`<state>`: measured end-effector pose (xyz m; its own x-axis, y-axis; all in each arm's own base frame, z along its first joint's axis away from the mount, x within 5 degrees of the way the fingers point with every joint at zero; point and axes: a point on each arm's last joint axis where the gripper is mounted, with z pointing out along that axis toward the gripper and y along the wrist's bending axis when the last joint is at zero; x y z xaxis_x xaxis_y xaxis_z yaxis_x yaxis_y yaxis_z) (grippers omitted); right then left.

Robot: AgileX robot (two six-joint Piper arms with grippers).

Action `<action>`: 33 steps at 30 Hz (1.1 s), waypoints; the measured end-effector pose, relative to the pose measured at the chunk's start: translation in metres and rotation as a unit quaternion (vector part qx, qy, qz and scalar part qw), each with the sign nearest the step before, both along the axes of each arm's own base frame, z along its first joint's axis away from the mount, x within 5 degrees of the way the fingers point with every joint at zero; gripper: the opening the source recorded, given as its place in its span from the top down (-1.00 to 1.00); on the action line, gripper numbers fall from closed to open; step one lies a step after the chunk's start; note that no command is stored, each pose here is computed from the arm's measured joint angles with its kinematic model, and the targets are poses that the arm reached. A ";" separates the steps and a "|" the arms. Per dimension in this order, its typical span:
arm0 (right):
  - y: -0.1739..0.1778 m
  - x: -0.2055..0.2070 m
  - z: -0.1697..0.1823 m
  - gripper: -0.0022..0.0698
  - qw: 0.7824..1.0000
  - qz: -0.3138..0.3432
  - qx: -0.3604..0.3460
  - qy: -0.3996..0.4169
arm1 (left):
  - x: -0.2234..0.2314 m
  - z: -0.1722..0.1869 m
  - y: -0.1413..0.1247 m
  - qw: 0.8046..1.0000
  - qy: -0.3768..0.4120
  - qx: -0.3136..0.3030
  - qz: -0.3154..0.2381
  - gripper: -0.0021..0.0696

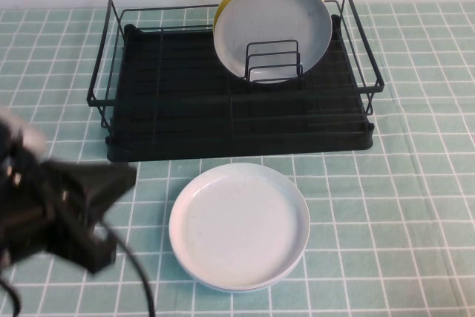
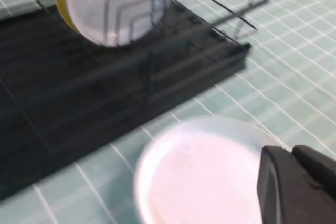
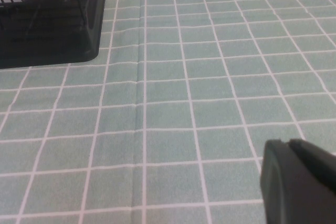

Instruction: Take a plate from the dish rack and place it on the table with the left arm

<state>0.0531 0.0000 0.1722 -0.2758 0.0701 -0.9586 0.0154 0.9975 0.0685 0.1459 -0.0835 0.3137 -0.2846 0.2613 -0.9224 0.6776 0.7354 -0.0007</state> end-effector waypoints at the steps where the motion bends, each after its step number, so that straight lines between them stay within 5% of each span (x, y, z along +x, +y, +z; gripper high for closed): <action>1: 0.000 0.000 0.000 0.99 1.000 0.000 0.000 0.000 | -0.008 -0.004 0.001 1.000 0.006 -0.003 -0.007 0.94; 14: 0.000 0.000 0.000 0.99 1.000 0.000 0.000 0.000 | -0.048 -0.019 0.010 0.998 -0.004 0.030 -0.046 0.94; 26: 0.000 0.000 0.000 0.99 1.000 0.000 0.000 0.000 | -0.068 -0.063 0.052 0.975 -0.036 -0.094 0.198 0.94; 33: 0.000 0.000 0.000 0.99 1.000 0.000 0.000 0.000 | -0.090 -0.109 0.072 0.955 -0.110 -0.066 0.268 0.94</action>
